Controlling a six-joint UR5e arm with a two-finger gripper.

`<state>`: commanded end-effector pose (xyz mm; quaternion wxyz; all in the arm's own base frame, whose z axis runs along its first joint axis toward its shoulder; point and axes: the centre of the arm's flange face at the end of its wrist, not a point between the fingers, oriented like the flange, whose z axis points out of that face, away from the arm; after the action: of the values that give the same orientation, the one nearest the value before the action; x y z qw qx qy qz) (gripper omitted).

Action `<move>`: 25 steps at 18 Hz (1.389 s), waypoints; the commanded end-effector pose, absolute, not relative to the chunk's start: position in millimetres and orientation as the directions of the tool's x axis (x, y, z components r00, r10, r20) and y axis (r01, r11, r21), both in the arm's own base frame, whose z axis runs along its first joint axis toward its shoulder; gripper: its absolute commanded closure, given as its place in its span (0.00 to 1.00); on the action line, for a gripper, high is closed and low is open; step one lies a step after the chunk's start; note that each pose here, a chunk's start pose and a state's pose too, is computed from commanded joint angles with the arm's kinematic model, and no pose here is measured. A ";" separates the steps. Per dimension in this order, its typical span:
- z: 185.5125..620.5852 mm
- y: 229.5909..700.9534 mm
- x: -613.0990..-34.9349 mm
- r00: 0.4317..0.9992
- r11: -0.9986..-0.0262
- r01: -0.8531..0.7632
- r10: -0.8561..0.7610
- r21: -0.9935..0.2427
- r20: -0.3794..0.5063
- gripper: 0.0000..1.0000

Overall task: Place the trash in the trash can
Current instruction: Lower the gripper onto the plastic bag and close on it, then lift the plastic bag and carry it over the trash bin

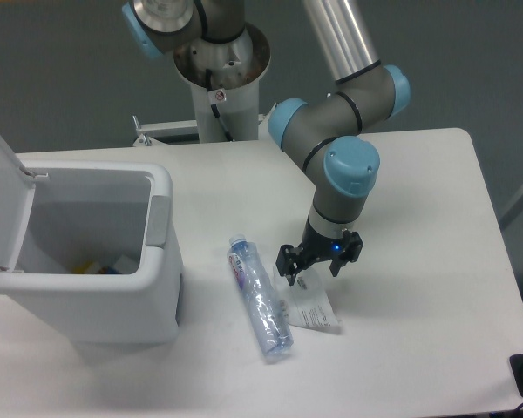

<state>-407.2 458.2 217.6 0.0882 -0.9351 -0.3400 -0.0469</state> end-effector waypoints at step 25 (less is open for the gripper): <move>607.3 463.5 -323.6 0.762 -0.399 0.614 0.526 -0.682 0.379 1.00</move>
<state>-323.6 463.5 607.3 0.4293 -0.8347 -0.3412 -0.0513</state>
